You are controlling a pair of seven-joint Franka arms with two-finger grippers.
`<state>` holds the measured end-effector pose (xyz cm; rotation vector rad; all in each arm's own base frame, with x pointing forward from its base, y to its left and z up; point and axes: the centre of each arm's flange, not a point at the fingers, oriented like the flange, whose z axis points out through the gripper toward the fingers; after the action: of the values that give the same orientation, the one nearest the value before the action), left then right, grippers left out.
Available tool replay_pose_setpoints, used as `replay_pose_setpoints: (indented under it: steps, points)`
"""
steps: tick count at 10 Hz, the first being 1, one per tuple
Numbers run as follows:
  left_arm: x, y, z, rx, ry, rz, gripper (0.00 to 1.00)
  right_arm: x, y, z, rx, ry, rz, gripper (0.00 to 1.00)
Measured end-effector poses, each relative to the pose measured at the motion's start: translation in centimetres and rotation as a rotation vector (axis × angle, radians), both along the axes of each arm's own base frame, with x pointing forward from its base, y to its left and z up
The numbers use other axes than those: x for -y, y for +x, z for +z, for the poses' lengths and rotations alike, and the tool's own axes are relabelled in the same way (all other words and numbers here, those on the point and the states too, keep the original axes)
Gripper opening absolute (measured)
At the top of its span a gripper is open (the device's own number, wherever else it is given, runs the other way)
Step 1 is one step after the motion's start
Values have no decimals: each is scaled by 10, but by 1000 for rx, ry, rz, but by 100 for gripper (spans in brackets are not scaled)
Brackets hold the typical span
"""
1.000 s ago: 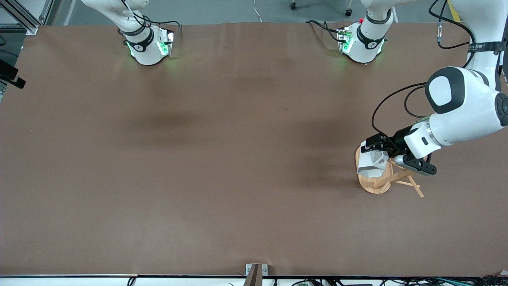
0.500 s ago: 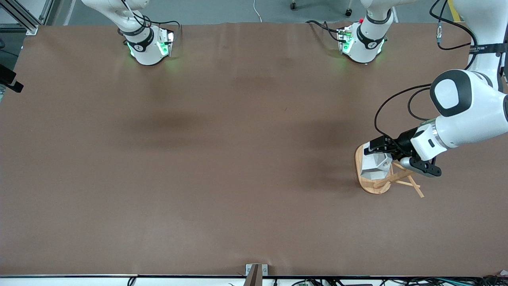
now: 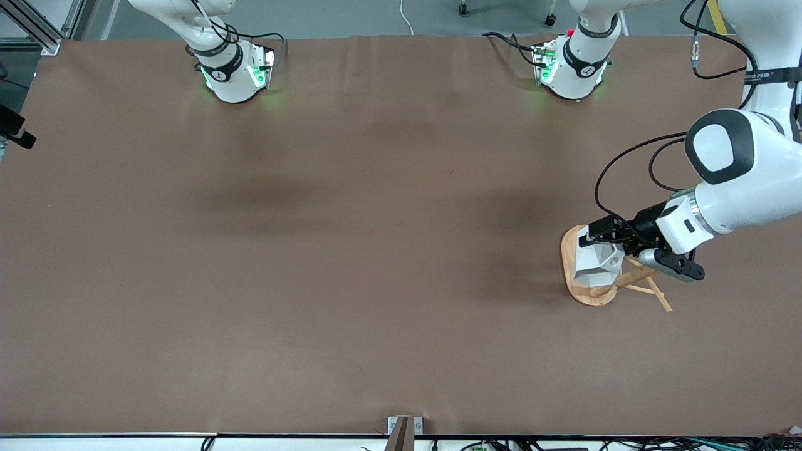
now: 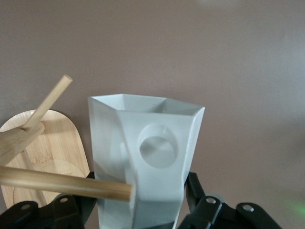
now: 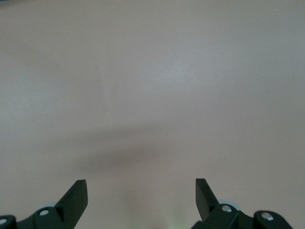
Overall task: Hang cup on rack
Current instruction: 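Open the left gripper and release the cup on the peg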
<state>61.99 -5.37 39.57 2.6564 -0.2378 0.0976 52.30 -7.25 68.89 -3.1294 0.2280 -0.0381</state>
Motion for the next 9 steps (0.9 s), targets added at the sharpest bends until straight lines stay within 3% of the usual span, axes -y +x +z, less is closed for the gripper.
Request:
replay_pose_setpoints:
  steps: [7,9]
  points:
    - [-12,3,-22,-28,-1,7,79,0,1,-1,-3,0,0,100]
    - [-12,5,-18,-27,-3,21,100,0,1,-2,-3,0,0,100]
